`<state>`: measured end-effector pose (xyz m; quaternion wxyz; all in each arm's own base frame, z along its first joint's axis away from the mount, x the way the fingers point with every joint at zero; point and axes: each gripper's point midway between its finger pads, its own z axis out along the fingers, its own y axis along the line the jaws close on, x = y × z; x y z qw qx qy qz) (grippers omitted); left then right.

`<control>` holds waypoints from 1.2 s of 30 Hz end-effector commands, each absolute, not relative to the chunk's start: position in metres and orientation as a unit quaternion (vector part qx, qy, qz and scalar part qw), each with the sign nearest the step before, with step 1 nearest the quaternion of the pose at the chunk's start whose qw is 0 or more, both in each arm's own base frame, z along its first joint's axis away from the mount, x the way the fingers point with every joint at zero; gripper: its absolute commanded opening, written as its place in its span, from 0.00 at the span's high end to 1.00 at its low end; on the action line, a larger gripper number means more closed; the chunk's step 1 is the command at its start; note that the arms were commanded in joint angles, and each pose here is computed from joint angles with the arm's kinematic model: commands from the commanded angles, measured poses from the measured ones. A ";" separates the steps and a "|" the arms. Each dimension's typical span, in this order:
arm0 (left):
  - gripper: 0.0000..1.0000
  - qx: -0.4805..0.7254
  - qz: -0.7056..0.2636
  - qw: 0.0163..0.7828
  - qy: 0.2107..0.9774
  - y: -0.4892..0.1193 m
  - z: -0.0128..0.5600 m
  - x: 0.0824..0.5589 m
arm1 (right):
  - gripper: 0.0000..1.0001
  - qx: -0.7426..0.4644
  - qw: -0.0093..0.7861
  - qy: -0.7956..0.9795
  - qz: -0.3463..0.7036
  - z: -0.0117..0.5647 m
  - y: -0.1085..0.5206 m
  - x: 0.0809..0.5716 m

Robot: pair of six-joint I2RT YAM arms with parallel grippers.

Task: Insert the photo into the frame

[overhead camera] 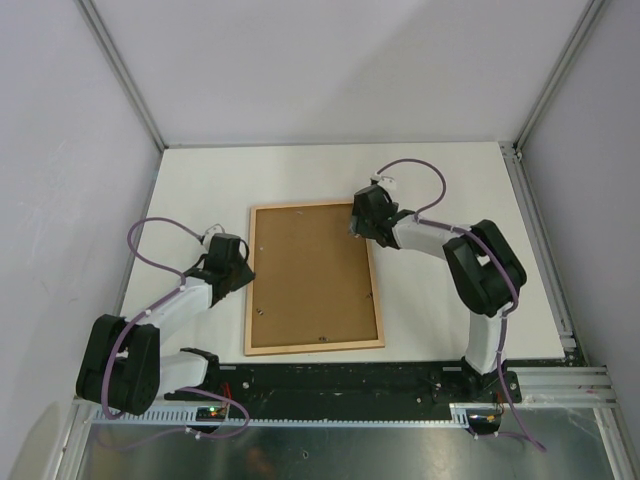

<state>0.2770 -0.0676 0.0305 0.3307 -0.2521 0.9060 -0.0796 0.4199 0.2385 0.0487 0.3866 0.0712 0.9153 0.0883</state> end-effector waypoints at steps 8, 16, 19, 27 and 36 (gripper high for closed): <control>0.68 -0.251 -0.084 0.344 0.901 -0.068 0.034 0.282 | 0.30 0.060 0.397 0.915 0.042 0.043 0.245 0.426; 0.68 -0.250 -0.086 0.345 0.901 -0.069 0.034 0.281 | 0.32 0.057 0.380 0.923 0.024 0.029 0.243 0.424; 0.68 -0.250 -0.085 0.345 0.901 -0.068 0.034 0.281 | 0.36 0.057 0.380 0.923 0.018 0.030 0.241 0.423; 0.68 -0.252 -0.085 0.344 0.900 -0.068 0.033 0.280 | 0.66 0.032 0.370 0.928 -0.005 0.029 0.236 0.413; 0.68 -0.254 -0.087 0.343 0.900 -0.069 0.033 0.279 | 0.99 0.012 0.357 0.934 0.009 0.029 0.236 0.406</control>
